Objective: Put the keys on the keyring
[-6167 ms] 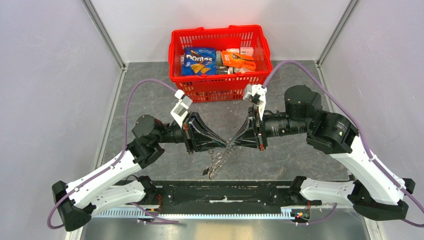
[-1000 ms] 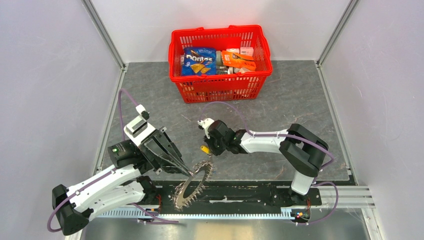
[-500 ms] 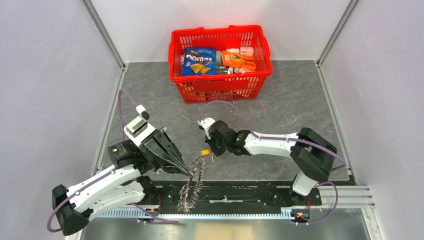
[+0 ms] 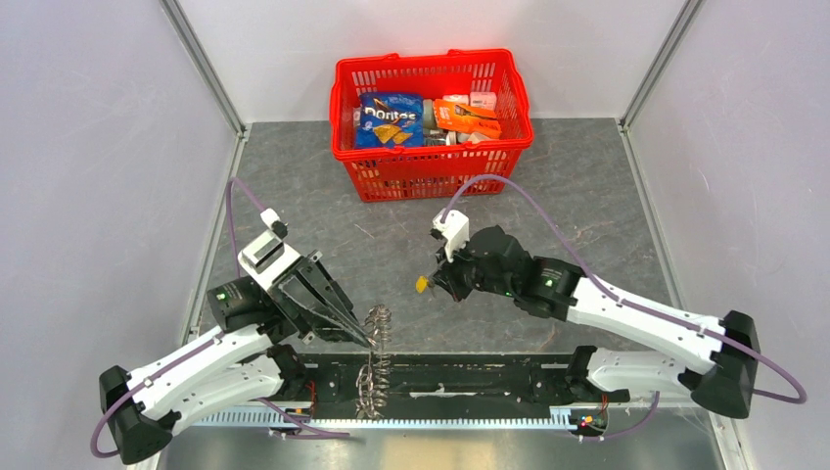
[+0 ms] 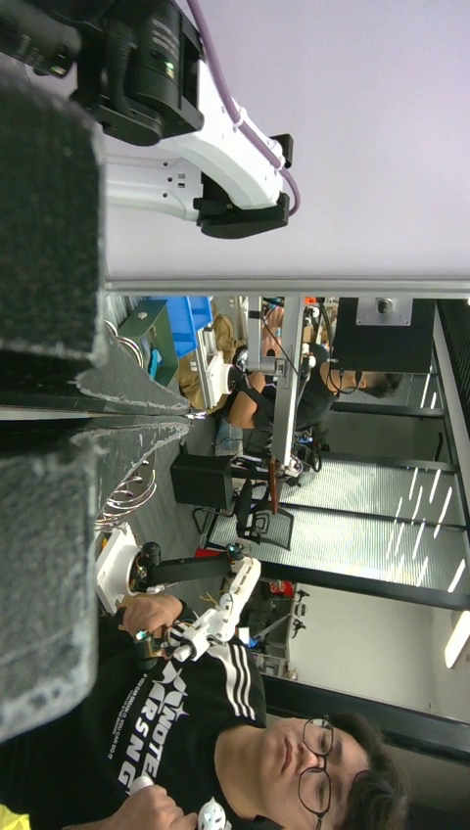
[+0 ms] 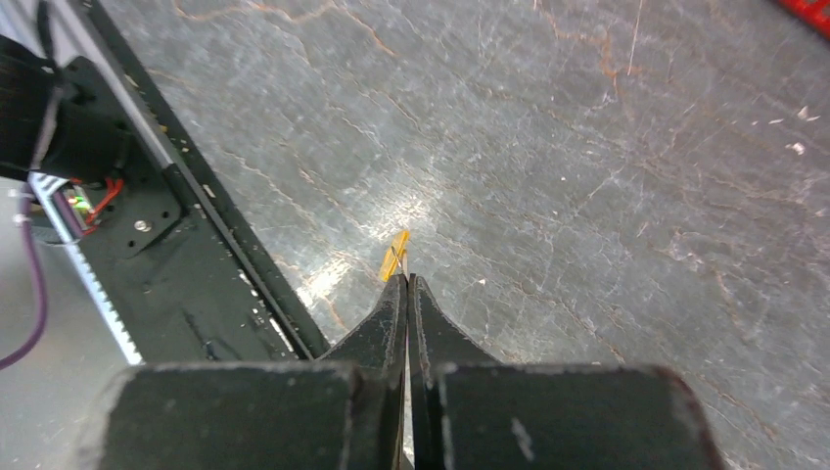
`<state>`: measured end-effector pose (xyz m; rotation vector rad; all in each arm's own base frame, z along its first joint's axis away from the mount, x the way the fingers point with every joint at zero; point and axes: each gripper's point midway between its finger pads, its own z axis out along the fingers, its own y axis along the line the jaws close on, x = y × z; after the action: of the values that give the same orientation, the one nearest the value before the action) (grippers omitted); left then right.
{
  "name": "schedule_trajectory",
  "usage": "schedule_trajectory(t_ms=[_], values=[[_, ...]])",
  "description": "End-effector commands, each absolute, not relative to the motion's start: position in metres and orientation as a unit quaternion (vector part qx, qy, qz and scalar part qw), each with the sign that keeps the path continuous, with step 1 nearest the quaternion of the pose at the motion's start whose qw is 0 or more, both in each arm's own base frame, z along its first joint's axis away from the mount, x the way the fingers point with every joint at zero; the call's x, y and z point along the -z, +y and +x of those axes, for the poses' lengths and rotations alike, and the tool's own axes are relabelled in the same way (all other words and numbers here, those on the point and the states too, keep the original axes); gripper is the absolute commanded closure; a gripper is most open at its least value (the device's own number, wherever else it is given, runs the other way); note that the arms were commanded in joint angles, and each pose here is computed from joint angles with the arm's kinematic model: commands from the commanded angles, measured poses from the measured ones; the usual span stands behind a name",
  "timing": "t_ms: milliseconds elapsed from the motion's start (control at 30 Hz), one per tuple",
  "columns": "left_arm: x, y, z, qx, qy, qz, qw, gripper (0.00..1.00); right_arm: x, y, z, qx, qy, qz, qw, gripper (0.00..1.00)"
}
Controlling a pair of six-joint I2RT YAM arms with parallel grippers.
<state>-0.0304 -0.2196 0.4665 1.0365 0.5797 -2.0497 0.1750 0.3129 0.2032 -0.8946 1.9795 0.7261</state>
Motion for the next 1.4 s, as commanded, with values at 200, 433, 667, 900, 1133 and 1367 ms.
schedule_trajectory(t_ms=[200, 433, 667, 900, 1133, 1367], values=[[-0.481, -0.217, -0.029, 0.797, 0.205, 0.399, 0.404, 0.98, -0.258, 0.278, 0.137, -0.323, 0.752, -0.392, 0.419, 1.00], [-0.484, -0.218, -0.028, 0.800, 0.205, 0.396, 0.402, 0.98, -0.315, 0.256, 0.107, -0.361, 0.700, -0.436, 0.436, 1.00], [-0.485, -0.220, -0.026, 0.805, 0.204, 0.392, 0.396, 0.98, -0.359, 0.247, 0.091, -0.376, 0.647, -0.482, 0.457, 1.00], [-0.488, -0.221, -0.021, 0.809, 0.206, 0.375, 0.404, 0.98, -0.388, 0.259, 0.085, -0.399, 0.610, -0.502, 0.466, 1.00], [-0.493, -0.223, -0.008, 0.813, 0.216, 0.335, 0.425, 0.98, -0.420, 0.267, 0.076, -0.432, 0.573, -0.508, 0.476, 1.00], [-0.497, -0.222, -0.004, 0.819, 0.213, 0.319, 0.427, 0.98, -0.447, 0.273, 0.058, -0.481, 0.552, -0.511, 0.451, 1.00]])
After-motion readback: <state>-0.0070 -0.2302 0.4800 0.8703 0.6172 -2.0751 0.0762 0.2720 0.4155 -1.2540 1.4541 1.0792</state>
